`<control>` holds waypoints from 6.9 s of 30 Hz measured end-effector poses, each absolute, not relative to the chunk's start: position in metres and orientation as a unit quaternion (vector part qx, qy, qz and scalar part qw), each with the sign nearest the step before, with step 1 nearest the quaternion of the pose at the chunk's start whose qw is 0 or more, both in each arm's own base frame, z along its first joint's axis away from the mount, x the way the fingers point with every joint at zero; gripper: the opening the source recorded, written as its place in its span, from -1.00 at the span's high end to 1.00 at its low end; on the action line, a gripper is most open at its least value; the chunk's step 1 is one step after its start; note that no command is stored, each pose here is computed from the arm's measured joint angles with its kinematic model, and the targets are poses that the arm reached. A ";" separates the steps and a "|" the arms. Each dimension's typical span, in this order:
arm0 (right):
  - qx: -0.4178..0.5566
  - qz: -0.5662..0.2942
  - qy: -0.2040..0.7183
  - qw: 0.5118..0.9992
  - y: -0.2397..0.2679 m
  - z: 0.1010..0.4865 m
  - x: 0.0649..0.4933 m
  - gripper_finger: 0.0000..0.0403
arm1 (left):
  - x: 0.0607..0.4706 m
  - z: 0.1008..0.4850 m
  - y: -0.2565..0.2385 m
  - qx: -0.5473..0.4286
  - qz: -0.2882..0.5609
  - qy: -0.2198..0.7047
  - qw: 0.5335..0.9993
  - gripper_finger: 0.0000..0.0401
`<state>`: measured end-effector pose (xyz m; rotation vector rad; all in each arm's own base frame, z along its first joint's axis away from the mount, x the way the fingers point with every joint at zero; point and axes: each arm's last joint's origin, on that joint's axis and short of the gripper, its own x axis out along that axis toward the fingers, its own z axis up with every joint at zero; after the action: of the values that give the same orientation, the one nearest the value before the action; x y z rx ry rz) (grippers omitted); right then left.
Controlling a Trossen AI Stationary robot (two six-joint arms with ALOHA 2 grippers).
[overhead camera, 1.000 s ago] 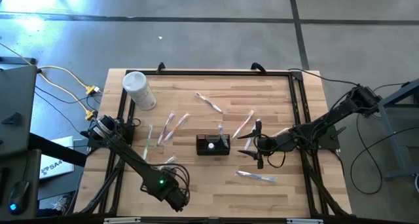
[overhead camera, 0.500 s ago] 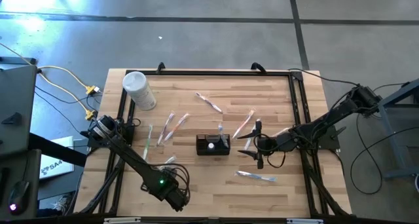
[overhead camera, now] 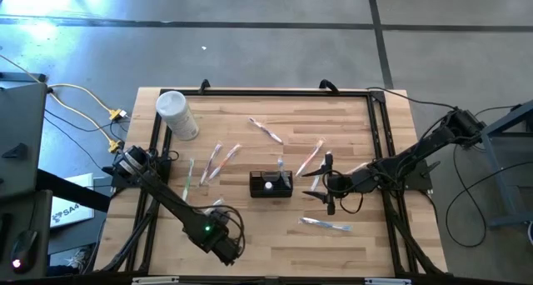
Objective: Pick & Place toothbrushing station
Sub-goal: Put the blue mouthwash into the black wire organizer
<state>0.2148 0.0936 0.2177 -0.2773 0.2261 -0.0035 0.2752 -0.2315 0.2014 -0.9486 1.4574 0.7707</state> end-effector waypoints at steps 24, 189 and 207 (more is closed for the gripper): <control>-0.119 -0.004 0.128 0.985 0.093 0.215 0.214 -0.13 | 0.294 0.209 -0.183 -0.253 0.275 0.676 0.636 0.57; -0.086 -0.012 0.142 0.986 0.093 0.211 0.213 -0.13 | 0.433 0.277 -0.043 -0.201 0.074 0.604 0.767 0.57; -0.087 -0.012 0.144 0.986 0.093 0.211 0.213 -0.13 | 0.441 0.253 -0.045 -0.269 0.113 0.629 0.721 0.57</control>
<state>0.2129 0.0930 0.2112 -0.1745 0.2895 -0.0236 0.4410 -0.0446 0.2534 -0.5948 1.3891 0.2497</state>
